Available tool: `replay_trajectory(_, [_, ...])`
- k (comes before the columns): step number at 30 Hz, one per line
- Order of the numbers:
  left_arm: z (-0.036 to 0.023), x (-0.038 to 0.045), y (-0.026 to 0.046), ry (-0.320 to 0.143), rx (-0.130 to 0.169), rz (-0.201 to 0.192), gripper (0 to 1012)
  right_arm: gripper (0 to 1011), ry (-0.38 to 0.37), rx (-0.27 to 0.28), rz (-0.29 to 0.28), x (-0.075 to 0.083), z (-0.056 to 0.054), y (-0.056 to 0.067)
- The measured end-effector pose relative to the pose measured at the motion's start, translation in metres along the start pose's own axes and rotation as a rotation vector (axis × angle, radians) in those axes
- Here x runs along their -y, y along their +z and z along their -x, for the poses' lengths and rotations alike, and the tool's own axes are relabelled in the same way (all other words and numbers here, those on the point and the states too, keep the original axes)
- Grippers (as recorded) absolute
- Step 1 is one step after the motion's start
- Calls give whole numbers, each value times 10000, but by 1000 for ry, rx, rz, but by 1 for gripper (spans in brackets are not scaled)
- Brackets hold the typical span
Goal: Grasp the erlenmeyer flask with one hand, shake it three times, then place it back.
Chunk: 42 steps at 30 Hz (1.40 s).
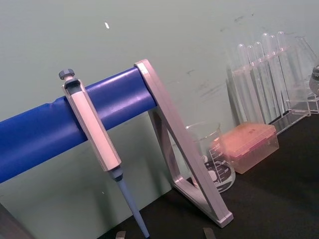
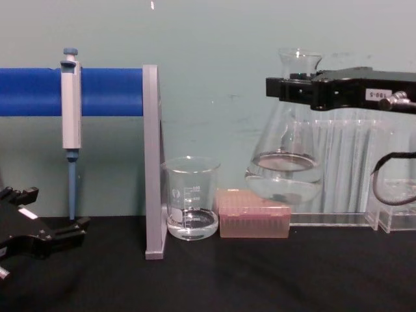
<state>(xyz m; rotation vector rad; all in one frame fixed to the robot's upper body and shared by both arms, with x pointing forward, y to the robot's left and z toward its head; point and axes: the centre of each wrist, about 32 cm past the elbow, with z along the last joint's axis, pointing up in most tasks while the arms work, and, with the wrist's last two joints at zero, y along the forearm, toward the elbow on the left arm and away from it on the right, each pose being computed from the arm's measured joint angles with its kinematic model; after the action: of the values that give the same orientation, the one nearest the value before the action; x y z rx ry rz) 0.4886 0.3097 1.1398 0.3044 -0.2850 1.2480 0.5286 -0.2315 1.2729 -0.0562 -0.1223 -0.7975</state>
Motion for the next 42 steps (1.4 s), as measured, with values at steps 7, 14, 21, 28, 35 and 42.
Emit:
replay_trajectory(7, [0,0,0,0,0,0,1001,451,6,-1,1,-3,9,-2])
replay_trajectory(14, [0,0,0,0,0,0,1001,451,51,-5,0,-29,82,0])
replay_trajectory(21, [0,0,0,0,0,0,1001,451,136,-15,-1,-71,192,-2])
replay_trajectory(28, [0,0,0,0,0,0,1001,451,229,-16,-6,-104,284,2])
replay_trajectory(35, [0,0,0,0,0,0,1001,451,314,-14,-17,-119,354,2])
replay_trajectory(42, [0,0,0,0,0,0,1001,451,385,-11,-24,-107,394,-2])
